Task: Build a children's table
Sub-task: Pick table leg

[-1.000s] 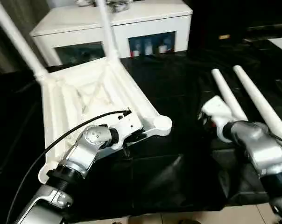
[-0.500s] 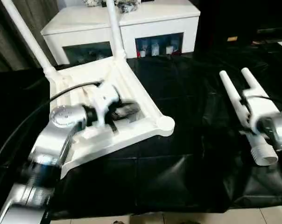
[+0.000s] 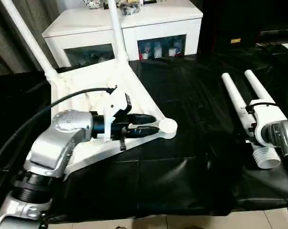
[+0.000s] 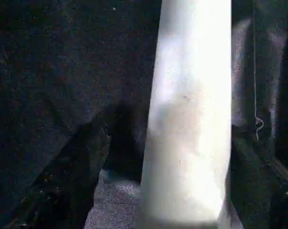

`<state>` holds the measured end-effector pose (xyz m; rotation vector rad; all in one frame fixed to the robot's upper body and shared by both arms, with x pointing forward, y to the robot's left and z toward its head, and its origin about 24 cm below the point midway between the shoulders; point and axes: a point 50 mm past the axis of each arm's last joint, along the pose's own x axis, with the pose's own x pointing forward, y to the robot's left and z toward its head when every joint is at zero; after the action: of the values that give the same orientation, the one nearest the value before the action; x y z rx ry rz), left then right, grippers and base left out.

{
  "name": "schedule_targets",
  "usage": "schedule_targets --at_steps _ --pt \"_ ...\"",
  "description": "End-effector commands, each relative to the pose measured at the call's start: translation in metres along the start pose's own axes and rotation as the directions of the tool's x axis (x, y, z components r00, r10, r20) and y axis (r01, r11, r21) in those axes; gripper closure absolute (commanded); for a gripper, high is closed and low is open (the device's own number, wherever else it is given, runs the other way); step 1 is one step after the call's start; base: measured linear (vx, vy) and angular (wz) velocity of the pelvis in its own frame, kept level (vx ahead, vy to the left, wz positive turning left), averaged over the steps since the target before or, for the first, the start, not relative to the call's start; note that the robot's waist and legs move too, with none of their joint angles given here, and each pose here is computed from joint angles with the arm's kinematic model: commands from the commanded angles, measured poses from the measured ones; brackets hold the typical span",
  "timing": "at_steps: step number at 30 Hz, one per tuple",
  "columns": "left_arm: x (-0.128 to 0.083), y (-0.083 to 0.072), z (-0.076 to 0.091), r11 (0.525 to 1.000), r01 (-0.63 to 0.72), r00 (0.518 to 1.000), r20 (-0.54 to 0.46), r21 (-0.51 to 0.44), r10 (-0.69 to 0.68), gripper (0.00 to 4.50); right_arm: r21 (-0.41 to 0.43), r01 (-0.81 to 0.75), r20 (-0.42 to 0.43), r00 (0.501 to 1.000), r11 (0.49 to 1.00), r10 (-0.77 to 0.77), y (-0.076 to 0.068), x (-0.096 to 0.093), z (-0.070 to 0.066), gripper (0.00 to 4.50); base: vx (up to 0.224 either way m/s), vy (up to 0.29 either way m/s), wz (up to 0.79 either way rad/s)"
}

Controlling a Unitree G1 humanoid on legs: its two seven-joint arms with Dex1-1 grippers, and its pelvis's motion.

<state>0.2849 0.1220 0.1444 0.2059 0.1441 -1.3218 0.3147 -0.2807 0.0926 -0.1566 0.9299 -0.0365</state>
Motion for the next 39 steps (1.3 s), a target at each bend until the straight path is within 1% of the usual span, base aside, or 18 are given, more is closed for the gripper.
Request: schedule_targets --at_steps 1,10,11,14,16,17,19,21,22,24,26,27,28,29,31,32,37,39 --pt "-0.001 -0.001 0.002 1.000 0.005 1.000 -0.009 0.007 -0.005 2.91 0.018 -0.021 -0.038 0.999 1.000 0.022 0.004 0.005 -0.008 1.20 0.000 0.000 0.00" --pt "-0.004 -0.002 0.001 1.000 -0.022 1.000 -0.020 0.010 0.022 2.91 0.019 -0.033 -0.042 0.999 0.999 0.034 0.006 0.007 -0.010 1.99 0.000 0.000 0.00" --pt "-0.004 -0.001 0.001 1.000 -0.026 0.999 -0.021 0.010 0.026 2.91 0.024 -0.036 -0.033 0.999 0.999 0.037 0.007 0.007 -0.008 2.20 0.000 0.000 0.00" --pt "-0.005 0.002 -0.001 0.998 -0.064 0.998 -0.022 0.011 0.064 2.91 0.037 -0.070 0.006 0.998 0.997 0.070 0.011 0.004 0.000 2.30 0.000 0.000 0.00" --pt "-0.004 0.016 0.000 0.981 -0.194 0.981 0.005 -0.023 0.194 2.91 0.036 -0.205 0.111 0.974 0.978 0.200 0.026 -0.004 0.016 2.48 0.000 0.000 0.00" --pt "-0.003 0.019 0.000 0.976 -0.218 0.976 0.008 -0.032 0.218 2.66 0.033 -0.228 0.128 0.967 0.973 0.222 0.029 -0.006 0.018 2.60 0.000 0.000 0.00" --pt "-0.002 0.036 0.003 0.921 -0.367 0.926 0.043 -0.133 0.375 2.59 0.009 -0.353 0.235 0.910 0.935 0.342 0.043 -0.012 0.030 2.63 0.000 0.000 0.00" --pt "0.003 0.045 0.006 0.866 -0.419 0.888 0.074 -0.272 0.453 2.59 -0.018 -0.479 0.342 0.822 0.878 0.456 0.059 -0.020 0.042 2.65 0.000 0.000 0.00" --pt "0.006 0.045 0.006 0.857 -0.407 0.887 0.085 -0.317 0.454 2.41 -0.025 -0.523 0.373 0.786 0.852 0.493 0.066 -0.024 0.046 2.66 0.000 0.000 0.00" --pt "0.016 0.039 0.010 0.863 -0.335 0.900 0.141 -0.379 0.412 2.27 -0.063 -0.642 0.436 0.671 0.764 0.600 0.082 -0.033 0.053 2.67 0.000 0.000 0.00" --pt "0.027 0.033 0.016 0.864 -0.246 0.906 0.213 -0.438 0.366 2.16 -0.132 -0.754 0.488 0.515 0.644 0.704 0.099 -0.046 0.057 2.68 0.000 0.000 0.00" --pt "0.027 0.033 0.016 0.864 -0.246 0.906 0.213 -0.438 0.366 2.16 -0.132 -0.754 0.488 0.515 0.644 0.704 0.099 -0.046 0.057 2.68 0.000 0.000 0.00" --pt "0.036 0.030 0.021 0.854 -0.196 0.902 0.254 -0.483 0.350 1.95 -0.184 -0.816 0.499 0.402 0.547 0.768 0.110 -0.056 0.057 2.68 0.000 0.000 0.00" --pt "0.043 0.028 0.025 0.847 -0.152 0.901 0.282 -0.509 0.331 1.82 -0.213 -0.857 0.486 0.324 0.469 0.812 0.119 -0.062 0.055 2.68 0.000 0.000 0.00" --pt "0.048 0.026 0.028 0.840 -0.126 0.900 0.296 -0.528 0.321 1.76 -0.230 -0.878 0.476 0.275 0.420 0.835 0.124 -0.066 0.053 2.68 0.000 0.000 0.00" --pt "0.050 0.026 0.030 0.834 -0.122 0.900 0.294 -0.539 0.322 1.65 -0.236 -0.879 0.476 0.267 0.414 0.838 0.125 -0.067 0.052 2.68 0.000 0.000 0.00" --pt "0.059 0.015 0.041 0.843 -0.023 0.908 0.342 -0.538 0.243 1.29 -0.265 -0.875 0.444 0.261 0.404 0.857 0.132 -0.069 0.049 2.68 0.000 0.000 0.00" --pt "0.060 0.010 0.045 0.843 0.012 0.905 0.364 -0.538 0.219 1.00 -0.277 -0.871 0.425 0.267 0.405 0.865 0.135 -0.070 0.048 2.68 0.000 0.000 0.00"
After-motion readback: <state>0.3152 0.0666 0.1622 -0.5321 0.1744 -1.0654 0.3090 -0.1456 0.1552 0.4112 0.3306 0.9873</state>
